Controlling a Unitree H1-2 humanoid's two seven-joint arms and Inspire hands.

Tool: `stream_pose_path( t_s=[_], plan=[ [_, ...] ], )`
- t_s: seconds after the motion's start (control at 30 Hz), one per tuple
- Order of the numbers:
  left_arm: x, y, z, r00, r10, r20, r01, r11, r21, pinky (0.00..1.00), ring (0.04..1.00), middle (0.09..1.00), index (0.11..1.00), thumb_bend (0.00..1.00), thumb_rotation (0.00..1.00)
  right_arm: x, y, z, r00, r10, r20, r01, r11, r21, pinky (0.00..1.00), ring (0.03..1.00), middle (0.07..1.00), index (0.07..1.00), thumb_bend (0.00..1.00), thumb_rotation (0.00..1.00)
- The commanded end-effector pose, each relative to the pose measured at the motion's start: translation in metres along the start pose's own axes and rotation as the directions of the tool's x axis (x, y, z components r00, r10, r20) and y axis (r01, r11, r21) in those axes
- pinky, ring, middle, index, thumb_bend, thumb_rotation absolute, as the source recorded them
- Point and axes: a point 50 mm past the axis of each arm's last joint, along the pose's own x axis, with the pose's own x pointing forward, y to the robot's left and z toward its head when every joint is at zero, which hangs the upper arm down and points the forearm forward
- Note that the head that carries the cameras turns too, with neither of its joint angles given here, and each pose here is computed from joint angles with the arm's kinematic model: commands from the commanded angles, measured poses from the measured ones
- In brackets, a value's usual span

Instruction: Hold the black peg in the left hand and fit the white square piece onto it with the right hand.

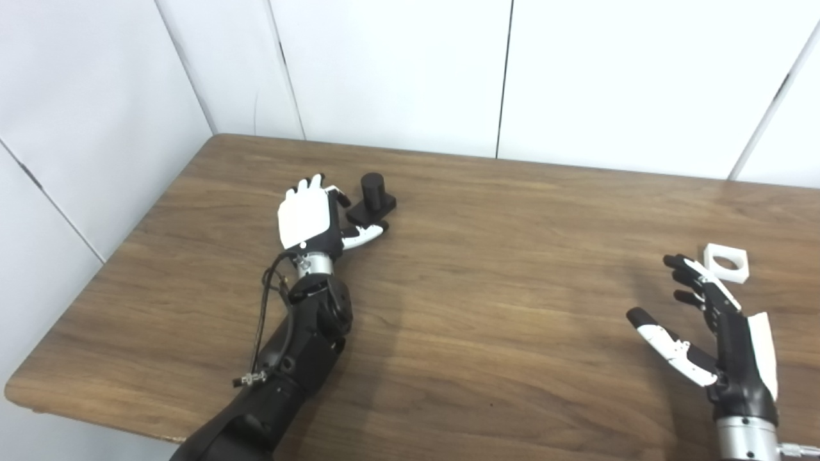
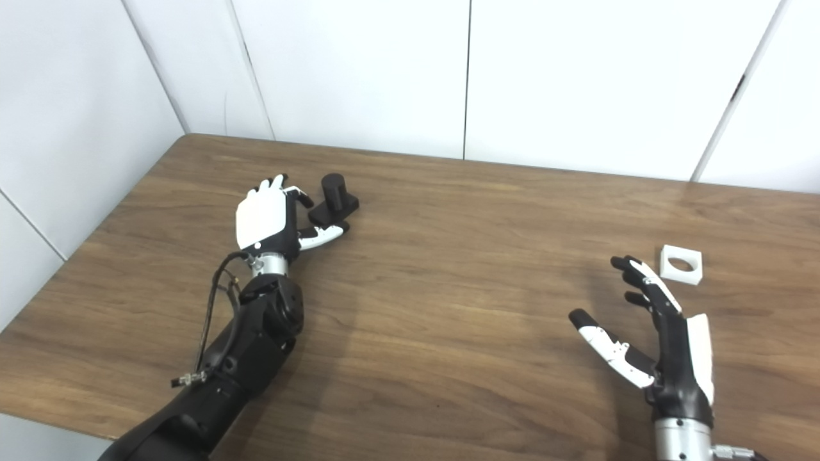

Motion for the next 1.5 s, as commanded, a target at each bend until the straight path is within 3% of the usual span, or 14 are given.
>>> stream_pose_path(
  t_s=[0.0,0.2,0.67,0.77,0.87,0.9,0.93,1.0,1.23,1.47],
  plan=[
    [0.011,0.006,0.003,1.000,0.013,0.008,-0.013,1.000,0.018,0.94,0.930,0.891,0.556,0.82,0.42,-0.005,-0.006,-0.004,1.000,-0.018,-0.001,0.018,1.000,-0.018,0.75,0.828,0.870,0.781,0.67,0.48],
    [0.012,0.004,0.004,1.000,0.006,0.012,-0.006,1.000,0.000,0.96,0.899,0.848,0.485,0.78,0.33,-0.002,-0.008,-0.005,1.000,-0.021,0.008,0.021,1.000,-0.016,0.74,0.825,0.868,0.777,0.66,0.48],
    [0.011,0.002,0.006,0.999,-0.018,0.026,0.019,1.000,-0.025,0.93,0.883,0.838,0.503,0.77,0.36,0.002,-0.012,-0.005,0.999,-0.037,0.021,0.038,0.999,-0.017,0.73,0.809,0.857,0.761,0.68,0.49],
    [0.010,0.003,0.005,0.998,-0.044,0.043,0.047,0.997,-0.064,0.92,0.889,0.836,0.506,0.76,0.35,0.002,-0.011,-0.005,0.999,-0.035,0.022,0.036,0.999,-0.019,0.73,0.809,0.857,0.761,0.68,0.49],
    [0.009,0.004,0.003,0.993,-0.094,0.066,0.103,0.986,-0.135,0.98,0.922,0.853,0.496,0.76,0.32,0.003,-0.010,-0.004,0.999,-0.037,0.029,0.037,0.999,-0.020,0.73,0.808,0.854,0.758,0.68,0.50],
    [0.009,0.005,0.003,0.991,-0.112,0.079,0.123,0.981,-0.152,0.99,0.926,0.858,0.490,0.77,0.31,0.003,-0.010,-0.003,0.999,-0.036,0.031,0.037,0.999,-0.020,0.72,0.808,0.854,0.758,0.68,0.49],
    [0.008,0.005,0.003,0.987,-0.127,0.093,0.142,0.976,-0.167,0.97,0.922,0.860,0.486,0.60,0.16,0.003,-0.010,-0.003,0.999,-0.034,0.031,0.035,0.999,-0.019,0.72,0.810,0.855,0.759,0.67,0.49],
    [0.007,0.006,0.003,0.979,-0.159,0.125,0.184,0.959,-0.214,0.98,0.928,0.867,0.484,0.54,0.11,0.004,-0.009,-0.002,0.999,-0.031,0.030,0.031,0.999,-0.018,0.73,0.813,0.856,0.761,0.67,0.49],
    [0.002,0.008,0.005,0.934,-0.260,0.246,0.325,0.903,-0.279,0.96,0.932,0.886,0.485,0.52,0.08,0.005,-0.009,-0.001,0.999,-0.025,0.036,0.026,0.999,-0.020,0.73,0.816,0.859,0.766,0.66,0.49],
    [-0.006,0.007,0.009,0.899,-0.301,0.317,0.394,0.872,-0.289,0.93,0.930,0.887,0.485,0.52,0.08,0.005,-0.008,0.001,0.999,-0.025,0.040,0.026,0.999,-0.024,0.74,0.819,0.858,0.764,0.65,0.47]
  ],
)
